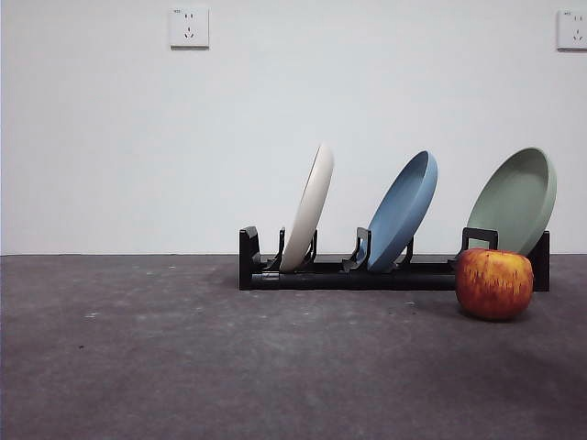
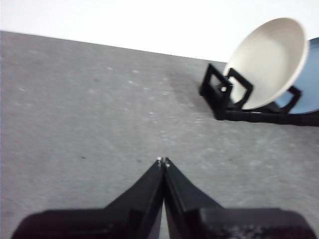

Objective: Take the yellow plate from the plate rack,put the plate on the table,take the apple from the table,put the apple in the plate

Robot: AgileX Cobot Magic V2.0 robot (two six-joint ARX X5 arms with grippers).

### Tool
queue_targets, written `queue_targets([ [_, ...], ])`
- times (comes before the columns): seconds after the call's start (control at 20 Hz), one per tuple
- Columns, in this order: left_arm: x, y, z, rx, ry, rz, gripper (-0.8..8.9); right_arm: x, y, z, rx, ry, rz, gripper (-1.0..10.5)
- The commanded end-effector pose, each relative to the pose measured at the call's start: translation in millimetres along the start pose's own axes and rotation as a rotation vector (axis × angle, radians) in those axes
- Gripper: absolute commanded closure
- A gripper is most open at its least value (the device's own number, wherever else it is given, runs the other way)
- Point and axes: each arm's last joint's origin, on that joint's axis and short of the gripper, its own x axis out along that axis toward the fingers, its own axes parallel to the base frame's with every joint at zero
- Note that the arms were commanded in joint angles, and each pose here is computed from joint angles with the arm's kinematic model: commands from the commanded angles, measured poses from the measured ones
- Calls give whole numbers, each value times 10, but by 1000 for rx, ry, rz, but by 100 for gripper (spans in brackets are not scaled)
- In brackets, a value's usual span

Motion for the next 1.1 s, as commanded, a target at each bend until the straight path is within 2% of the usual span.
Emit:
queue_targets([
  [0.05, -51, -46, 142, -61, -42, -50, 820, -40, 41, 119, 77, -52, 17, 958],
  [0.25, -143, -133, 422, -69, -48, -103, 820, -176, 170, 477, 66, -108, 37, 958],
  [0.35, -161, -184, 572, -67, -32, -156, 820, -240, 244, 680, 51, -93, 45, 958],
  [0.75, -116, -327, 998, -39, 124, -321, 820, -322, 463, 1250, -103, 156, 135, 958],
  [1.1, -34, -410, 1237, 11, 265, -458, 820, -322, 563, 1548, -215, 389, 157, 958],
])
